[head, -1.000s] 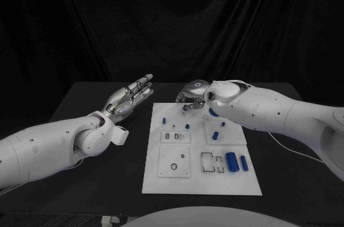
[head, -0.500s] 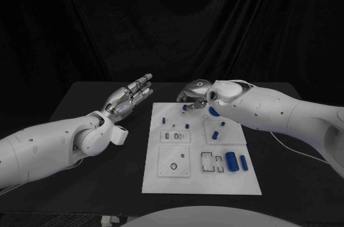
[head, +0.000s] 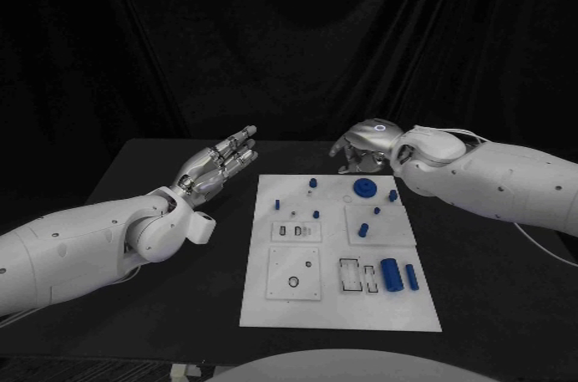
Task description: Assemble the parts on the task board
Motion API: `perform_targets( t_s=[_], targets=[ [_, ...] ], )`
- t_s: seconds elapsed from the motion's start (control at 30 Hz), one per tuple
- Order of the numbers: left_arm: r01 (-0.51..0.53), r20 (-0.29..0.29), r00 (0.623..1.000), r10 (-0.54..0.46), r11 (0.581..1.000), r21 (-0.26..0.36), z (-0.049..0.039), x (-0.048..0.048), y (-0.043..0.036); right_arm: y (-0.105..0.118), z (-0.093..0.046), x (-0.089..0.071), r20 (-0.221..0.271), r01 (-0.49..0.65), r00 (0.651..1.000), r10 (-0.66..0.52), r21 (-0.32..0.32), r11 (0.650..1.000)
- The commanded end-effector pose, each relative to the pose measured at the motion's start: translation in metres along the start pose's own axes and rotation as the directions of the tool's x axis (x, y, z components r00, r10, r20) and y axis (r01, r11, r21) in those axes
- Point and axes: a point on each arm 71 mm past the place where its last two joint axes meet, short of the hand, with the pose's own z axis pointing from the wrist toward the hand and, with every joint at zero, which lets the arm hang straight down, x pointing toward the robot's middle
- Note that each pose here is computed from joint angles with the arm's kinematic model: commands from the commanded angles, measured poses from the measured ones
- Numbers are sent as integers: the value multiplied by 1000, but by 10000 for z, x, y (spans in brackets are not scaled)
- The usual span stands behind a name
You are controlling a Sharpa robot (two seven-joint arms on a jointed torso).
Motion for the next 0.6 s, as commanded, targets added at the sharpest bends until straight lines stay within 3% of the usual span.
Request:
perform_targets(
  t_s=[0.03,0.23,0.6],
  targets=[
    [12,-13,1000,-12,999,33,8,19,-23,-111,-114,-59,58,-36,998,32,77,996],
    [16,-17,1000,-16,999,30,13,25,-13,-327,-326,-19,26,-57,998,54,166,984],
    [22,-23,1000,-21,999,29,17,36,-3,-478,-496,274,-84,-67,992,92,263,962]
  ],
)
